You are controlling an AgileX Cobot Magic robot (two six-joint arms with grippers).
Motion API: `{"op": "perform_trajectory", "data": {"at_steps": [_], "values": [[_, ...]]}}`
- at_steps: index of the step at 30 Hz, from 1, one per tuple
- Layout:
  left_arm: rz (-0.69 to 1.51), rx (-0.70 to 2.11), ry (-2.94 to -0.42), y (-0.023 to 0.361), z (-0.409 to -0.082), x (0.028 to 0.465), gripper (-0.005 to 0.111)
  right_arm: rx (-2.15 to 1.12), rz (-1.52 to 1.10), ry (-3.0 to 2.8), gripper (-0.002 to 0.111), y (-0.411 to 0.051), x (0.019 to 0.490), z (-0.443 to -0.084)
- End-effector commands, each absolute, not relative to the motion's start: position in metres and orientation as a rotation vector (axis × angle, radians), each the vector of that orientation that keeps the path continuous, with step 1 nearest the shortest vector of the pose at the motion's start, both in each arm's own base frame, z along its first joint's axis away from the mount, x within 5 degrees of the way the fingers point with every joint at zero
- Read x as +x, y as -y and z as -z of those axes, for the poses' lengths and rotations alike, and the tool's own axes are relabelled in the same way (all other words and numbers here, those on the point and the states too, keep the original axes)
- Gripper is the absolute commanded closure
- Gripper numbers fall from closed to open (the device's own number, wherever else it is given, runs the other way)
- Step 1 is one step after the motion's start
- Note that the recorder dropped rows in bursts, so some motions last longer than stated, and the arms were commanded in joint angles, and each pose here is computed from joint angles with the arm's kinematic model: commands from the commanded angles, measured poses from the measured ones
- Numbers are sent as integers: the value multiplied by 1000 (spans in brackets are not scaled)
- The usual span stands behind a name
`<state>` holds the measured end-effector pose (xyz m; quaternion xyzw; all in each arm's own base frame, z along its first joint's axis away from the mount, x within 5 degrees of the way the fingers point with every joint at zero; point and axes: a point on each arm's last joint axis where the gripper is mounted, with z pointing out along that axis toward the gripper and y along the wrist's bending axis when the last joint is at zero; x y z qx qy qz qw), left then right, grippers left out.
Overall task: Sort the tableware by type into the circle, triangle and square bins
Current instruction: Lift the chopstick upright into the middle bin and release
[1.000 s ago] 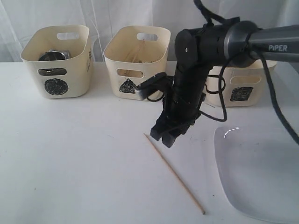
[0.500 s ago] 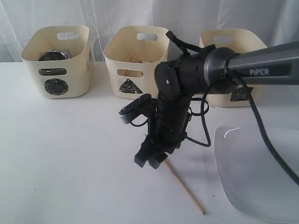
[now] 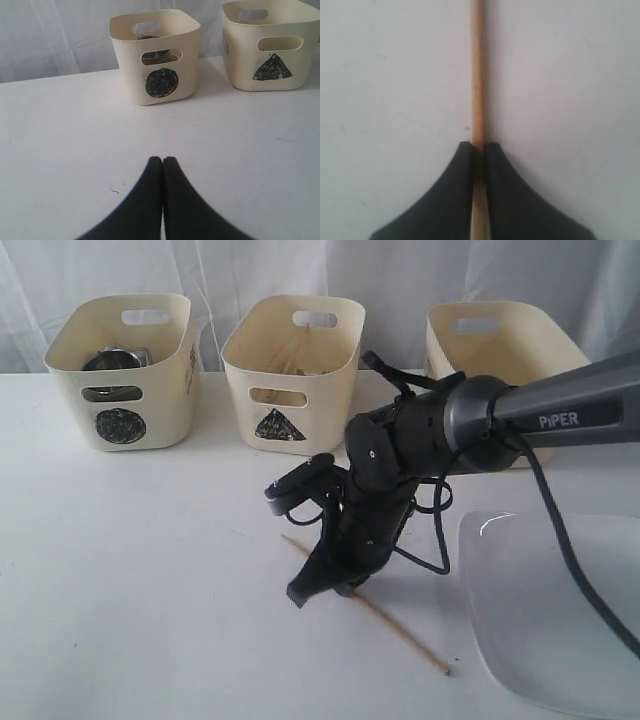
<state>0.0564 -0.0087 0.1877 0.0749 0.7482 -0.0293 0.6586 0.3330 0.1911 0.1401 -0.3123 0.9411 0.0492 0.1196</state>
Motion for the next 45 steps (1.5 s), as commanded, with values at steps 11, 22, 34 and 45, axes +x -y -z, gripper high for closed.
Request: {"op": "perform_trajectory", "data": {"at_steps": [11,22,34,45], "values": [[75,166,-1692,9,-187,56,107,31,-475,-1941,108,-146,395,-262],[75,166,-1692,9,-187,56,107,280,-594,-1631,108,-117,443,-291],[75,166,-1692,9,-187,56,107,309,-602,-1615,108,-122,497,-268],[75,166,-1692,9,-187,56,107,278,-579,-1684,66,-128,517,-255]]}}
